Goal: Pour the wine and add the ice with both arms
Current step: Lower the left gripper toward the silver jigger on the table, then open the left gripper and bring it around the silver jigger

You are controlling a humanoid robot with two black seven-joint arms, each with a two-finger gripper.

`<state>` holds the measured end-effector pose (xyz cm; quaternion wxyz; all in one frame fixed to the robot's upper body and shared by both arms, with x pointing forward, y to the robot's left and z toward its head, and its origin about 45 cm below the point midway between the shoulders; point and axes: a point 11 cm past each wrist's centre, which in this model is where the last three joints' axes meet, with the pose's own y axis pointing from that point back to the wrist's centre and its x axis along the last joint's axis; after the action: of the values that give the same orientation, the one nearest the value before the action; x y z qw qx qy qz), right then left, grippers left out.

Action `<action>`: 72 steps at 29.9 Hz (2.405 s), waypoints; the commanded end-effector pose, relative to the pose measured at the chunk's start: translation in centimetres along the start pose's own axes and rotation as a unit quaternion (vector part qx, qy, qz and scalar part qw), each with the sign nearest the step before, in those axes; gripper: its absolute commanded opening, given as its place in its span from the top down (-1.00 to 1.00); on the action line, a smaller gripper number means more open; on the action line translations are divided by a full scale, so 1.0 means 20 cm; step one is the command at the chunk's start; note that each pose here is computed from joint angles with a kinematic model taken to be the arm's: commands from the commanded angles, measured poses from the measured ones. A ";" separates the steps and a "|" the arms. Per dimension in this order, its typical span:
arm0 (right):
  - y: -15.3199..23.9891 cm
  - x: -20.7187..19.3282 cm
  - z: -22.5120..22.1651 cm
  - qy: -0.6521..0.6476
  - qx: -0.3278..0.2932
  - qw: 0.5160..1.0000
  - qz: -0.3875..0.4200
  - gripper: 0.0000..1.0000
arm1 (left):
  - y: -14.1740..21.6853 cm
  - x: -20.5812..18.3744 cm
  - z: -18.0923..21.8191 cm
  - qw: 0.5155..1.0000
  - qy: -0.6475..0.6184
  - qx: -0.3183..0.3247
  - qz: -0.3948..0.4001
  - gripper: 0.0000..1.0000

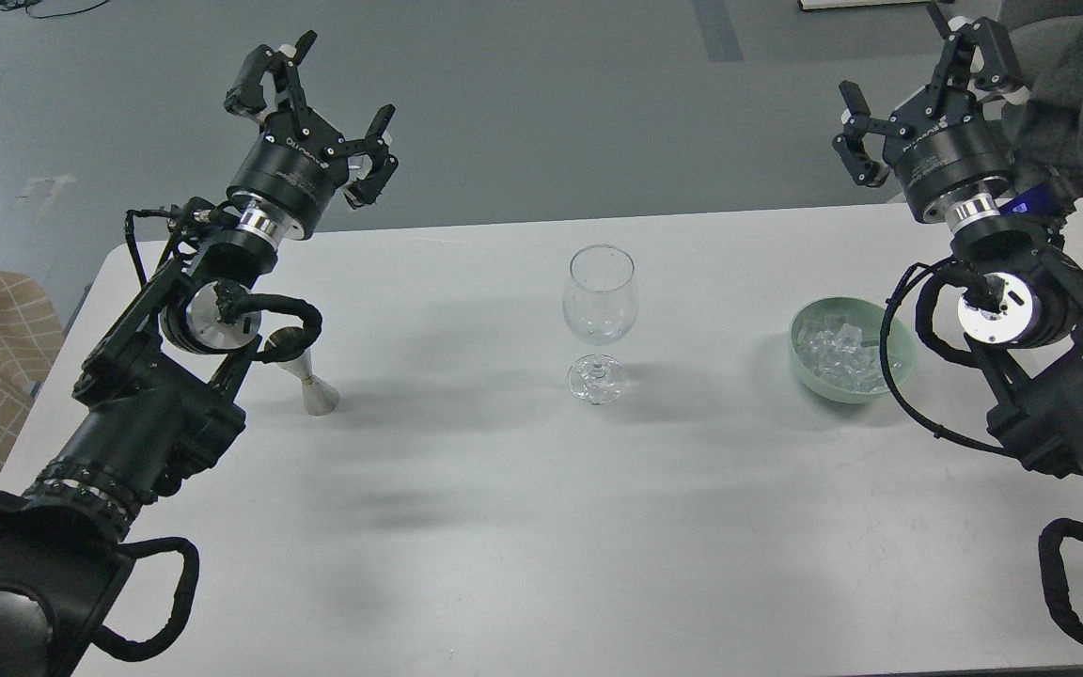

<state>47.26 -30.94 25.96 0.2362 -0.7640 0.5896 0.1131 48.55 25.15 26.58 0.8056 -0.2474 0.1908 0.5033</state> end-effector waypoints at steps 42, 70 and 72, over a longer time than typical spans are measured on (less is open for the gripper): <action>-0.02 -0.02 0.02 -0.024 0.003 0.999 -0.027 -1.00 | -0.01 -0.09 0.03 0.997 -0.006 0.064 -0.036 -0.93; -0.02 -0.04 0.04 -0.030 0.002 0.999 -0.030 -1.00 | 1.22 0.05 0.12 0.976 0.175 0.079 0.103 -0.91; -0.02 -0.03 0.04 -0.030 0.001 0.999 -0.029 -1.00 | 1.28 0.06 0.06 0.970 0.196 0.072 0.122 -0.93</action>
<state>47.52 -29.86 25.68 0.2588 -0.7770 0.5594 0.1277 27.49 36.13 23.34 0.7259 -0.2449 0.3876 0.5127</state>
